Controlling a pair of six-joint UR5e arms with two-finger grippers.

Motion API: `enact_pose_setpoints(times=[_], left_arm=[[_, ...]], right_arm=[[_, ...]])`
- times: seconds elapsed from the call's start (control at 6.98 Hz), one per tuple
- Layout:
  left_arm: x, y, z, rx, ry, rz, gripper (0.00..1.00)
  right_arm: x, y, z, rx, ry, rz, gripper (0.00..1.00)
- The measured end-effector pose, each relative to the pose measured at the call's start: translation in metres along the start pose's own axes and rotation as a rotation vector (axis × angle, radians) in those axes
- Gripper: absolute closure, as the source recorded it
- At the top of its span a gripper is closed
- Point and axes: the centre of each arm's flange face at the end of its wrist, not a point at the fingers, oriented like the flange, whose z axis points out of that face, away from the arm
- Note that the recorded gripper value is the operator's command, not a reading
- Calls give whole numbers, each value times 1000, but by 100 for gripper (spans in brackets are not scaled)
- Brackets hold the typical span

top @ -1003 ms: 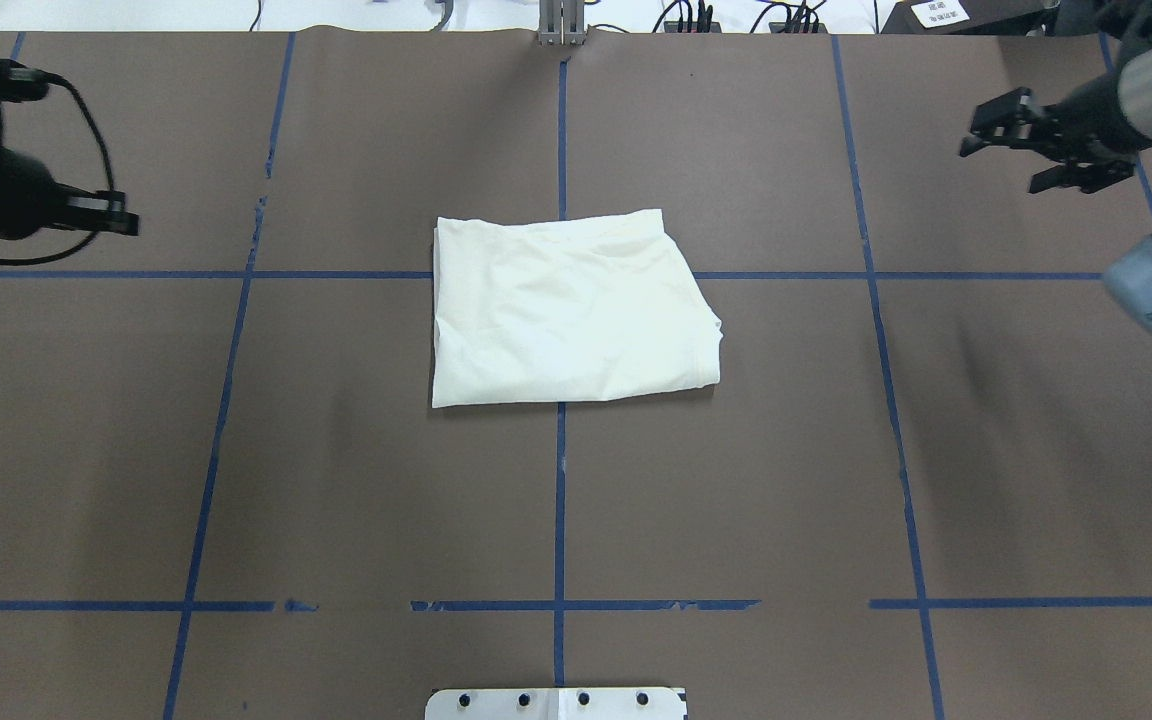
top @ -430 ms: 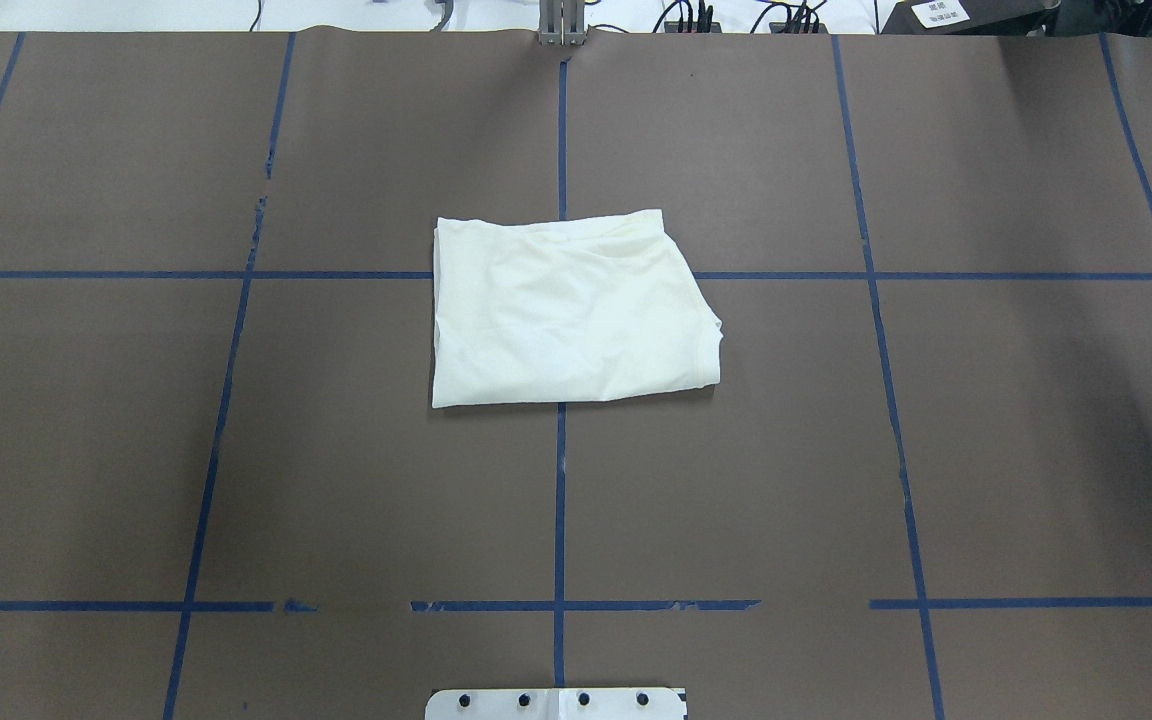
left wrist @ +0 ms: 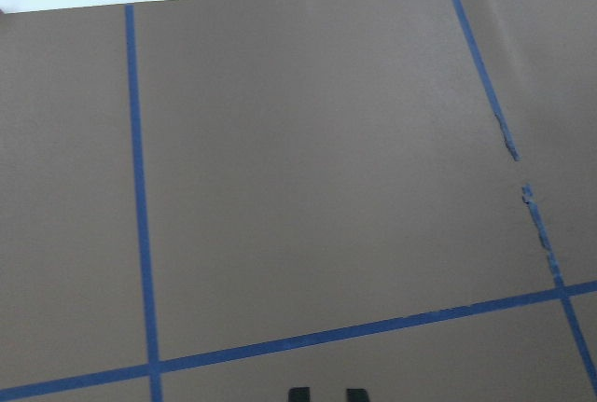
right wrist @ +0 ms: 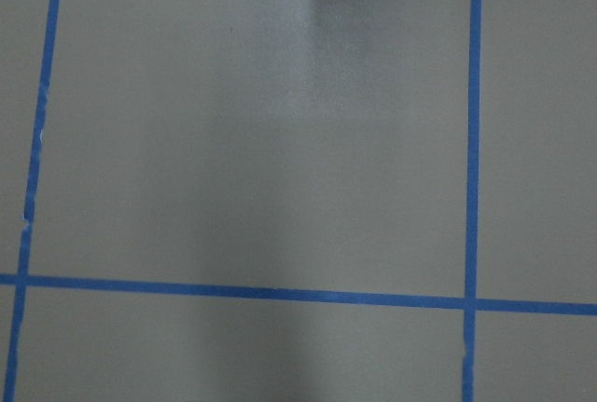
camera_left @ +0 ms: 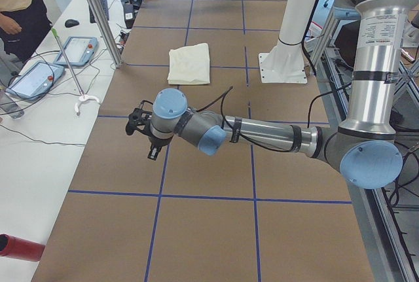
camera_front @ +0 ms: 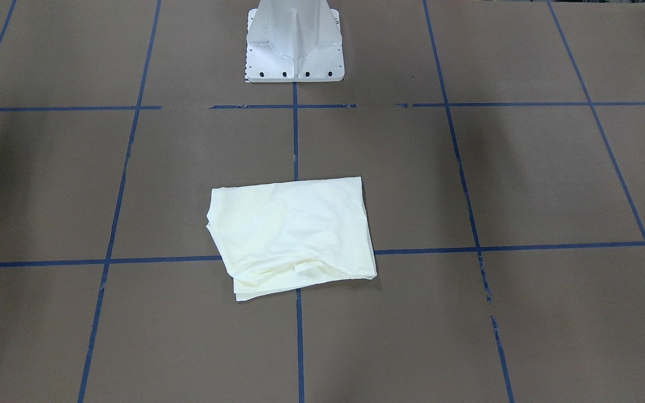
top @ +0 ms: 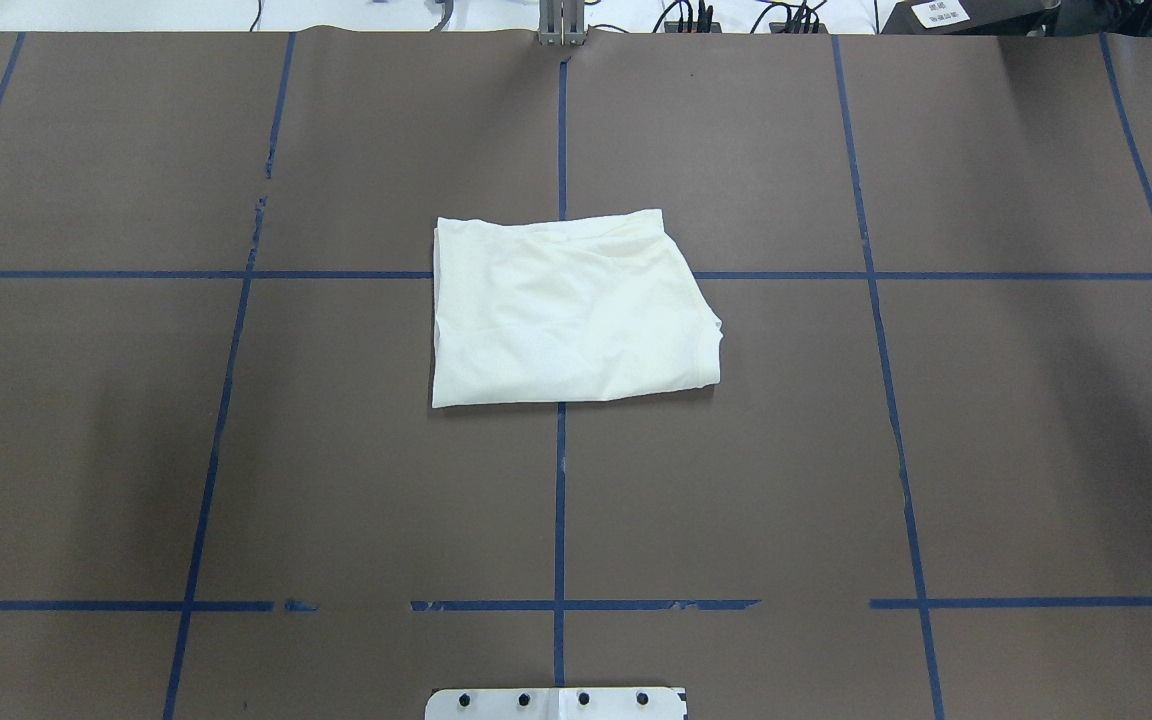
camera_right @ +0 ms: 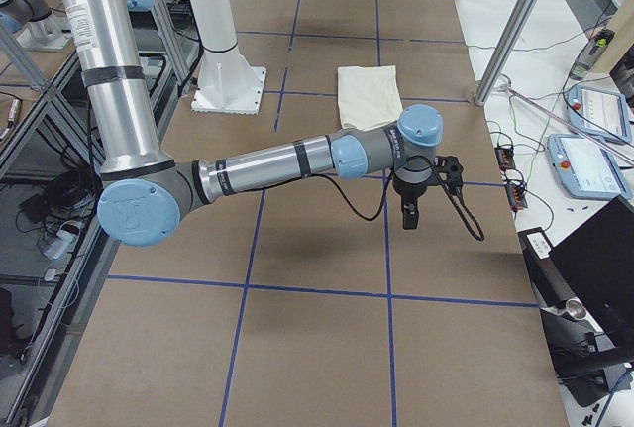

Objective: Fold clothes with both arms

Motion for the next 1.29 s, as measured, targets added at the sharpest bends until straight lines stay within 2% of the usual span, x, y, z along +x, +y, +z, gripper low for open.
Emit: enact_pose_setpoints(times=[0.14,0.43,0.57,0.86,1.29], left_arm=[[-10,3,0,-38,-12,-15,0],[-1,11,-12,-124,-23,-83,0],[5,34,-22,-148,-28,-97,0],[0,86,-24,-160,-25,-102,0],[-3,107,-22,-161,-18,-108,0]], right_arm=[[10,8,-4,-28,18,-43,0],[25,33,-4,-63,45,-65,0],[29,42,-2,-70,49,-64,0],[37,55,6,-85,52,-54,0],[45,68,17,-64,49,-69,0]])
